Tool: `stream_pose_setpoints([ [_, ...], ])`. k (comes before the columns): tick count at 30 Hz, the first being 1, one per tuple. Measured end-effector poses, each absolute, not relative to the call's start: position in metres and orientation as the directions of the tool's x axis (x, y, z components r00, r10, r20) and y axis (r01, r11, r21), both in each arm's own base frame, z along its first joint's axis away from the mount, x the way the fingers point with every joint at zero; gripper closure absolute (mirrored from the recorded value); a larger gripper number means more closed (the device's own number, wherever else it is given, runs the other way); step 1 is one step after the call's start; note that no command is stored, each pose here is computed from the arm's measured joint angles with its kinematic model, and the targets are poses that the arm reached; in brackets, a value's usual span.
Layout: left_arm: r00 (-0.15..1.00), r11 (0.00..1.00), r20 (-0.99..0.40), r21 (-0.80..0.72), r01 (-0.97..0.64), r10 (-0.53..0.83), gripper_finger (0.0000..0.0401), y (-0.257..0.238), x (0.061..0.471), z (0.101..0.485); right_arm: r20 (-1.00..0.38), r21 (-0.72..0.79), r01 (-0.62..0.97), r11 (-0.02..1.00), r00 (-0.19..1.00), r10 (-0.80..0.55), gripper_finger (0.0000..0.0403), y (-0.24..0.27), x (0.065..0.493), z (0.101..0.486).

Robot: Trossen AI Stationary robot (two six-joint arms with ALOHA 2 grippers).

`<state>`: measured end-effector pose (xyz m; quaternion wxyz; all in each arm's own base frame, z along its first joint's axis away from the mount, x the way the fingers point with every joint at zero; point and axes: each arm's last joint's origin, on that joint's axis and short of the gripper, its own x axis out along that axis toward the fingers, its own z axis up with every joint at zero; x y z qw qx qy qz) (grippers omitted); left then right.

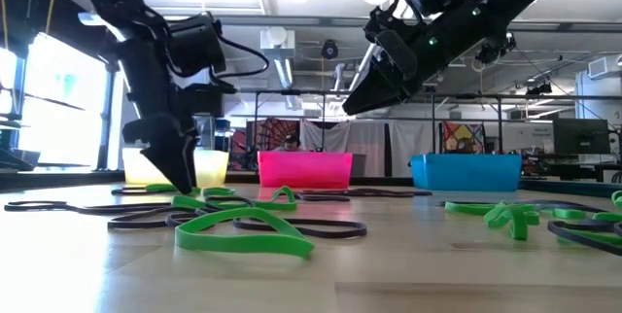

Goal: Sort rubber bands into baskets
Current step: Put the green rubber band into the yellow bin

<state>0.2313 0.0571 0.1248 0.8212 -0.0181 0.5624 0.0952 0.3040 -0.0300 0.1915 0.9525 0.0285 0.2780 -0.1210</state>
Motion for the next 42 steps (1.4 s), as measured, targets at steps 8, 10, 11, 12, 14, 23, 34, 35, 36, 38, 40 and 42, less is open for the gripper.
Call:
stream_pose_setpoints([
  [8, 0.341, 0.976, -0.933, 0.046, -0.215, 0.119, 0.0349, 0.068, 0.231, 0.127, -0.536, -0.018, 0.255, 0.967, 0.814, -0.225, 0.0277, -0.03, 0.304, 0.191],
  [10, 0.334, 0.973, -0.933, 0.059, -0.224, 0.133, 0.0383, 0.07, 0.233, 0.131, -0.536, -0.018, 0.255, 0.967, 0.814, -0.225, 0.0277, -0.03, 0.304, 0.191],
  [11, 0.328, 0.972, -0.934, 0.067, -0.226, 0.14, 0.0391, 0.071, 0.235, 0.133, -0.536, -0.018, 0.255, 0.967, 0.814, -0.225, 0.0277, -0.03, 0.304, 0.191],
  [12, 0.329, 0.972, -0.933, 0.068, -0.225, 0.142, 0.0395, 0.072, 0.237, 0.136, -0.536, -0.018, 0.255, 0.967, 0.814, -0.225, 0.0277, -0.03, 0.304, 0.191],
  [14, 0.341, 0.972, -0.928, 0.076, -0.22, 0.15, 0.0393, 0.074, 0.244, 0.147, -0.536, -0.018, 0.255, 0.967, 0.814, -0.225, 0.0277, -0.03, 0.304, 0.192],
  [23, 0.258, 0.883, -0.914, 0.181, -0.434, 0.314, 0.0399, 0.111, 0.247, 0.183, -0.536, -0.018, 0.255, 0.967, 0.814, -0.225, 0.0277, -0.03, 0.304, 0.192],
  [34, 0.23, 0.723, -0.859, 0.208, -0.659, 0.458, 0.04, 0.182, 0.208, 0.229, -0.541, -0.019, 0.255, 0.967, 0.81, -0.224, 0.0277, -0.03, 0.304, 0.191],
  [35, 0.223, 0.703, -0.856, 0.206, -0.681, 0.467, 0.04, 0.188, 0.203, 0.231, -0.541, -0.019, 0.255, 0.967, 0.81, -0.224, 0.0277, -0.03, 0.304, 0.191],
  [36, 0.212, 0.681, -0.854, 0.205, -0.703, 0.476, 0.04, 0.195, 0.198, 0.234, -0.541, -0.02, 0.255, 0.967, 0.81, -0.224, 0.0277, -0.03, 0.304, 0.191],
  [38, 0.191, 0.633, -0.85, 0.198, -0.749, 0.492, 0.04, 0.208, 0.187, 0.238, -0.541, -0.024, 0.252, 0.967, 0.81, -0.224, 0.0277, -0.03, 0.304, 0.191],
  [40, 0.193, 0.611, -0.862, 0.158, -0.776, 0.468, 0.0401, 0.218, 0.179, 0.237, -0.541, -0.026, 0.251, 0.968, 0.81, -0.224, 0.0277, -0.03, 0.304, 0.191],
  [42, 0.204, 0.608, -0.881, 0.113, -0.786, 0.427, 0.0401, 0.227, 0.175, 0.23, -0.541, -0.026, 0.251, 0.968, 0.811, -0.225, 0.0277, -0.03, 0.304, 0.191],
])
